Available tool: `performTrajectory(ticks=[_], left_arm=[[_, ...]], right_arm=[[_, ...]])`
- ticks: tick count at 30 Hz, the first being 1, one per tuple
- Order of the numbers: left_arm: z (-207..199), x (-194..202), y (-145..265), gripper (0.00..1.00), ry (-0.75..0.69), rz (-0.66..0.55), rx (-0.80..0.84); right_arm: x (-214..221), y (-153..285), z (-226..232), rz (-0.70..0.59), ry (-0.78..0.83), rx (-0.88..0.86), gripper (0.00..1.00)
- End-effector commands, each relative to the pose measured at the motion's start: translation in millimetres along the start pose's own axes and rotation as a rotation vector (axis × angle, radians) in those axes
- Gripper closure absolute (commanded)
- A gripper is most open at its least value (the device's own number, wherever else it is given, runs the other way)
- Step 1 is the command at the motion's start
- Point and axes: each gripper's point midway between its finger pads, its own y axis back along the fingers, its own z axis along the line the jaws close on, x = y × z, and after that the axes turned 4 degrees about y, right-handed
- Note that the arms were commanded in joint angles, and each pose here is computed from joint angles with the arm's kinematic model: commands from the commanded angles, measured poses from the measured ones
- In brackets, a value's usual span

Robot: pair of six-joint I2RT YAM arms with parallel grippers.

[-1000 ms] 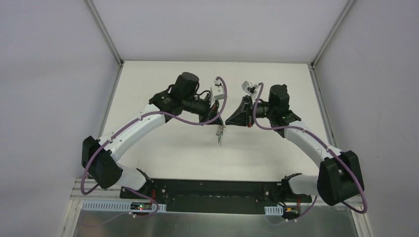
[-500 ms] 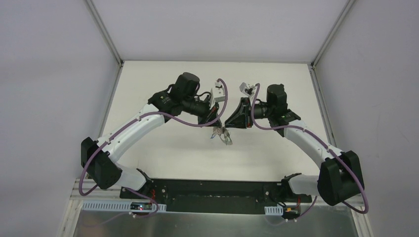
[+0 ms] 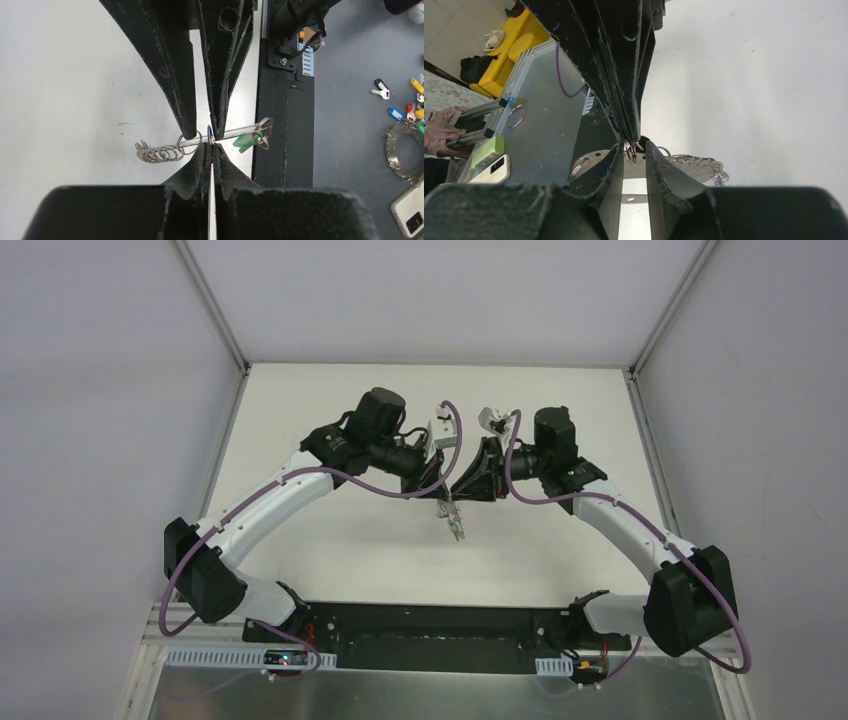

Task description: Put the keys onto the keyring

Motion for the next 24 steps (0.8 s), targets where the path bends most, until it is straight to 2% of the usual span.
performTrajectory(ticks=[1,5,13,21,24], left_arm=[[-13.4,-22.1,4.1,1.00,-0.055,-0.048,0.044],[-13.2,-23.6,3.8,1.00,-0.052,-0.054,0.043],[-11.2,-21.1,1.6,1.00,-0.046,-0.048,0.041],[-4.9,-17.9,3.3,1.00,-0.072,-0.058,0.020],[0.1,-21.3,7.6,0.93,-0.104,-0.108,-0.004]], right_arm=[[-15.3,-2.5,6.6,-0.004,0.091,-0.025,0.75],[-11.7,-4.3,7.2,0.007,0.096,-0.028,0.79],[-12.9,-5.2,9.9,0.007,0.098,-0.042,0.99],[-22.5,1.4,8.4,-0.013,0.094,-0.026,1.00],[-30.6,4.7,9.0,-0.041,0.074,-0.027,1.00]])
